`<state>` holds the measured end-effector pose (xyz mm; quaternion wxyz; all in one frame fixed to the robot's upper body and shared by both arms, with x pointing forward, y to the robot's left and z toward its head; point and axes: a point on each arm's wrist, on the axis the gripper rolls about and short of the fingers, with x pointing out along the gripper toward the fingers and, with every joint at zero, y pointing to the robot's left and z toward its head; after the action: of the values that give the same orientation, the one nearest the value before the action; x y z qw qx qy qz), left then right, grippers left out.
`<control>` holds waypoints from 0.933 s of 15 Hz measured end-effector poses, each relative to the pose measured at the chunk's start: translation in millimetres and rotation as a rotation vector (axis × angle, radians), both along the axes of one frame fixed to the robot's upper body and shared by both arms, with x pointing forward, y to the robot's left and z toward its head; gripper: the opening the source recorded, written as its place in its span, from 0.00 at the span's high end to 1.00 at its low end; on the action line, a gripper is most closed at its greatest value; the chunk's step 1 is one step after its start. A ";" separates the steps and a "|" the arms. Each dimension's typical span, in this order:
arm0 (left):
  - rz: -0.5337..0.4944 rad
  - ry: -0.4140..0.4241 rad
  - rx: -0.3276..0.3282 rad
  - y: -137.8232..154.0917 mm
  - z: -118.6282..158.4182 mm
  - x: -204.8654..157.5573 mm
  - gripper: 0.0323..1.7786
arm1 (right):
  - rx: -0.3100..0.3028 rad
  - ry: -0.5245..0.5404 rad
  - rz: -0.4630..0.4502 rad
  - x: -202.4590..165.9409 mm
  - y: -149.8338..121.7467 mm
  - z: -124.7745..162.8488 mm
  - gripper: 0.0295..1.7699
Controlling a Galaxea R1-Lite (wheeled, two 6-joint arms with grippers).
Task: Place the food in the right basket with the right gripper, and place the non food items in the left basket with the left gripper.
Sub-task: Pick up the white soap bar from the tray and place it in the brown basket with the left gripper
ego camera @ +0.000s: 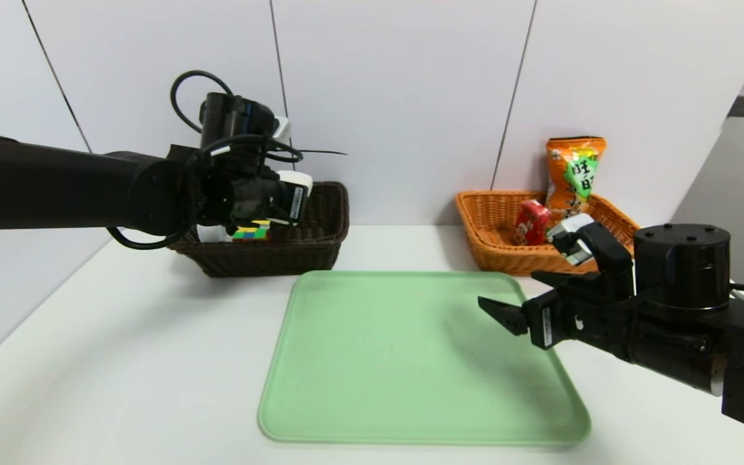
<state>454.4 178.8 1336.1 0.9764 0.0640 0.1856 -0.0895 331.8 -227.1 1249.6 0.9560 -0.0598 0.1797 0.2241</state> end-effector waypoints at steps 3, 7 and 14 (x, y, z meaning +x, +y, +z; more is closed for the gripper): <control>0.012 0.008 0.002 -1.5 -16.0 15.3 0.46 | -0.002 0.004 0.001 -0.9 -0.3 -1.2 0.03; 0.038 0.052 0.010 1.7 -37.3 29.9 0.46 | -0.004 0.005 0.001 -1.4 -0.5 -1.6 0.03; 0.045 0.019 0.003 1.1 -50.7 43.3 0.46 | -0.004 0.004 0.003 -2.7 -0.3 -1.2 0.03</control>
<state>497.8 179.9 1285.4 0.9763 0.0603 0.1965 -0.0678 329.1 -227.4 1248.4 0.9552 -0.0616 0.1821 0.2251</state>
